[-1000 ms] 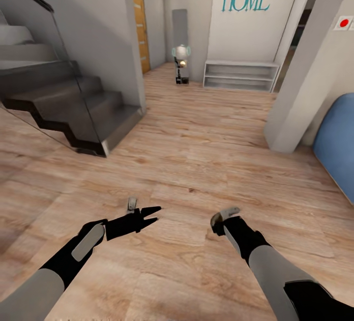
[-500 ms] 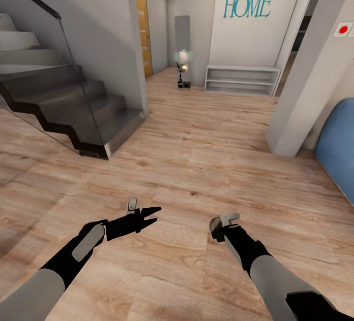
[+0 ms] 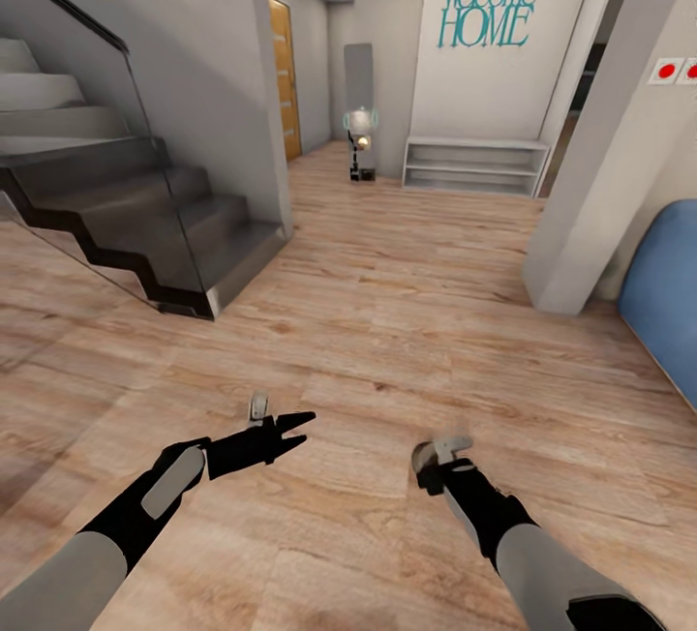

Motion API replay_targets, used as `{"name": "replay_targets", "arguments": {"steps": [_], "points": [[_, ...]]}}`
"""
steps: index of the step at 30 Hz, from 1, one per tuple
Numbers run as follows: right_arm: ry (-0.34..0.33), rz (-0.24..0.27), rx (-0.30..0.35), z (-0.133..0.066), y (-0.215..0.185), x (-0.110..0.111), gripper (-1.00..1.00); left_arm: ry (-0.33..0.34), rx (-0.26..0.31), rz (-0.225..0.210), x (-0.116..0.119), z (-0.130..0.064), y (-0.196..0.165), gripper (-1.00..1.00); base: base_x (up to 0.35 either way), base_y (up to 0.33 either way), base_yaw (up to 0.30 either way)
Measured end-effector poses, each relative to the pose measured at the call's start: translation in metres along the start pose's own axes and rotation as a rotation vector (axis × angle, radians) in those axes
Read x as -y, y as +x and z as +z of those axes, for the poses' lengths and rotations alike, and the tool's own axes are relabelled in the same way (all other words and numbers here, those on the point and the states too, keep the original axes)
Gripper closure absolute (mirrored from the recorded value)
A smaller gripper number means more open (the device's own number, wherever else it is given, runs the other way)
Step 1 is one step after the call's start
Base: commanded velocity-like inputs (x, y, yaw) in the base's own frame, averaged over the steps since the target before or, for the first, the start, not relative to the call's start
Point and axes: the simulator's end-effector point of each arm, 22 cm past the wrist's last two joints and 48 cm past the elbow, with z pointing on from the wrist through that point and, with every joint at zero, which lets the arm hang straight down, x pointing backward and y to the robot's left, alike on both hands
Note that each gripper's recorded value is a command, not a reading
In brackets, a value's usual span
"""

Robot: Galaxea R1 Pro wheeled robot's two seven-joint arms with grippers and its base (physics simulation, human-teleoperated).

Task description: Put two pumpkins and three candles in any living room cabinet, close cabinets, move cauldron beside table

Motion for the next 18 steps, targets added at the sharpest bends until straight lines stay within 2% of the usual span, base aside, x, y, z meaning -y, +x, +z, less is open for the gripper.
{"name": "replay_targets", "arguments": {"steps": [3, 4, 6, 9, 11, 14, 17, 18], "points": [[-0.006, 0.001, -0.002, 0.000, 0.021, -0.005, 1.00, -0.097, 0.022, -0.057, -0.050, -0.031, 0.013, -1.00, 0.000, 0.000, 0.005], [-0.007, 0.002, 0.008, 0.000, 0.026, -0.007, 1.00, -0.128, 0.038, -0.063, -0.065, -0.043, 0.015, -1.00, 0.000, 0.000, 0.051], [-0.011, 0.006, 0.049, -0.001, 0.038, -0.013, 1.00, -0.198, 0.090, -0.052, -0.097, -0.072, 0.017, -1.00, 0.000, 0.000, 0.077], [-0.017, 0.011, 0.085, -0.004, 0.054, -0.019, 1.00, -0.266, 0.122, -0.053, -0.132, -0.101, 0.047, -1.00, 0.000, 0.000, 0.115], [-0.022, 0.012, 0.080, -0.006, 0.068, -0.023, 1.00, -0.290, 0.137, -0.048, -0.144, -0.111, 0.060, -1.00, 0.000, 0.000, 0.135], [-0.030, 0.012, 0.070, -0.009, 0.089, -0.028, 1.00, -0.313, 0.172, -0.017, -0.155, -0.122, 0.071, -1.00, 0.000, 0.000, 0.152], [-0.031, 0.018, 0.164, -0.013, 0.075, -0.029, 1.00, -0.295, 0.190, 0.004, -0.153, -0.127, 0.074, -1.00, 0.000, 0.000, 0.186], [-0.030, 0.020, 0.172, -0.014, 0.074, -0.029, 1.00, -0.290, 0.191, 0.006, -0.152, -0.127, 0.074, -1.00, 0.000, 0.000, 0.200]]}}
